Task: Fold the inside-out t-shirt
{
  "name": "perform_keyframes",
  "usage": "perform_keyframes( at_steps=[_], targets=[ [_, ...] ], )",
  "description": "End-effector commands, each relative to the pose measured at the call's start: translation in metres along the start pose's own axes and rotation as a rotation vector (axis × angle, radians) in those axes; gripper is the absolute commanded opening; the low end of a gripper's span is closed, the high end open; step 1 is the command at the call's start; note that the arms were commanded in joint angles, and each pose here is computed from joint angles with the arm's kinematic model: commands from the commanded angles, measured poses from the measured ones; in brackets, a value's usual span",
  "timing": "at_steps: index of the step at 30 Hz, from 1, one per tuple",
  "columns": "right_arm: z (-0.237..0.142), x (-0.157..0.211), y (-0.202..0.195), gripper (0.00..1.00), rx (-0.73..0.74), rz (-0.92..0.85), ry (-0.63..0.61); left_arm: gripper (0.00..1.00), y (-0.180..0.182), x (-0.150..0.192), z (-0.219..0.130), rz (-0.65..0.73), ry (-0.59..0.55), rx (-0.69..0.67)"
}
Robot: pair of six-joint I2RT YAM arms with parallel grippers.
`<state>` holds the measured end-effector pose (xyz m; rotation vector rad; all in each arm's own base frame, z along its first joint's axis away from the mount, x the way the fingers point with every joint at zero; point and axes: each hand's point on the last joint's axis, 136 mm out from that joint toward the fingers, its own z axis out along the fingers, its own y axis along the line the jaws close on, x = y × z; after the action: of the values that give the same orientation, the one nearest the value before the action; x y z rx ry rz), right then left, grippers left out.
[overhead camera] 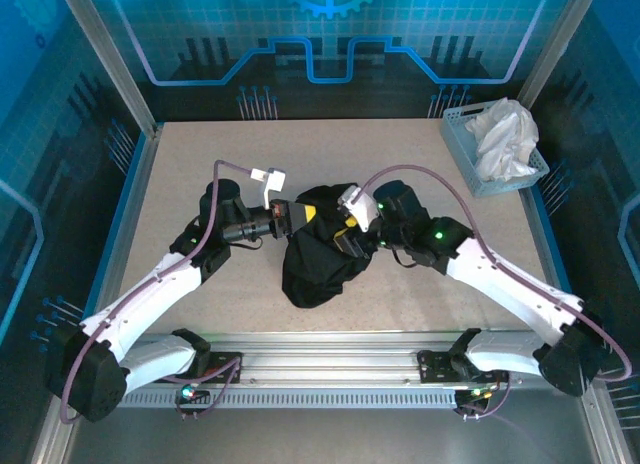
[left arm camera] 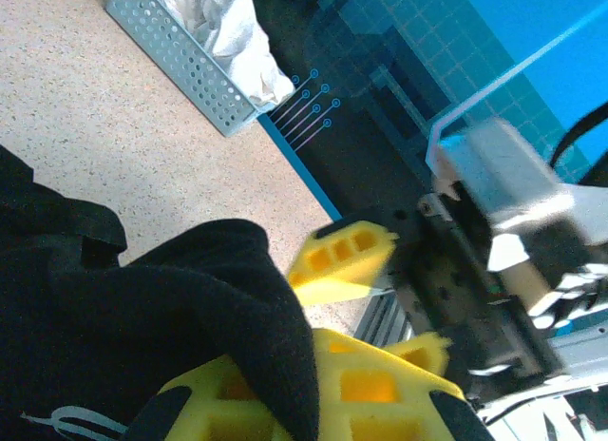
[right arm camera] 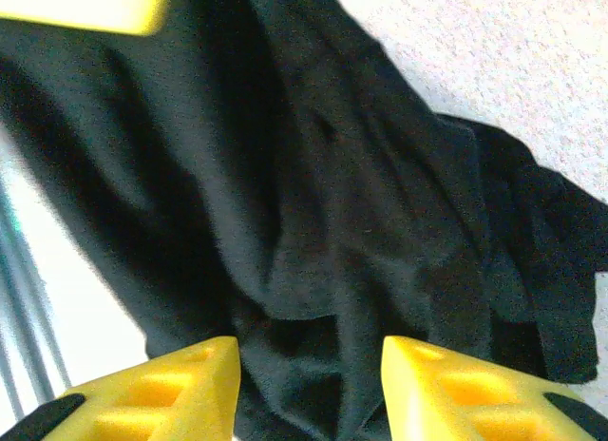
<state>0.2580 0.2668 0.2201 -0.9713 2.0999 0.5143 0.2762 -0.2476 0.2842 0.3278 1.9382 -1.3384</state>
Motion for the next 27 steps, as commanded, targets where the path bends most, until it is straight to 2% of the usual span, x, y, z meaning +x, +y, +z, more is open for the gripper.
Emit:
perform_keyframes(
  at_steps=[1,3,6,8,12,14,17,21,23,27],
  targets=[
    [0.015,-0.006,-0.017,0.43,0.088,0.013,-0.004,0.0,-0.014,-0.008,-0.007,0.028,-0.03,0.045],
    [0.023,-0.009,-0.02,0.36,0.086,0.018,0.006,0.0,-0.014,-0.008,-0.009,0.029,-0.032,0.041],
    [0.023,-0.015,-0.014,0.08,0.024,0.021,-0.001,0.0,-0.008,-0.011,-0.012,0.025,-0.057,0.001],
    [0.011,-0.021,-0.007,0.0,-0.064,0.04,-0.043,0.0,0.008,-0.017,-0.017,0.0,-0.099,-0.098],
    [-0.036,-0.047,0.023,0.0,-0.384,0.094,-0.229,0.0,0.053,-0.026,-0.031,-0.023,-0.165,-0.34],
    [-0.053,-0.057,0.035,0.0,-0.492,0.097,-0.294,0.0,0.066,-0.028,-0.034,-0.017,-0.175,-0.411],
    [-0.064,-0.064,0.044,0.0,-0.568,0.09,-0.334,0.03,0.072,-0.029,-0.033,-0.001,-0.161,-0.44],
    [-0.065,-0.069,0.041,0.0,-0.596,0.109,-0.356,0.09,0.076,-0.025,-0.031,0.015,-0.127,-0.457],
    [-0.064,-0.071,0.039,0.0,-0.6,0.119,-0.361,0.16,0.08,-0.022,-0.034,0.027,-0.11,-0.483],
    [-0.057,-0.074,0.034,0.0,-0.603,0.139,-0.355,0.43,0.088,-0.015,-0.048,0.048,-0.09,-0.571]
  ],
)
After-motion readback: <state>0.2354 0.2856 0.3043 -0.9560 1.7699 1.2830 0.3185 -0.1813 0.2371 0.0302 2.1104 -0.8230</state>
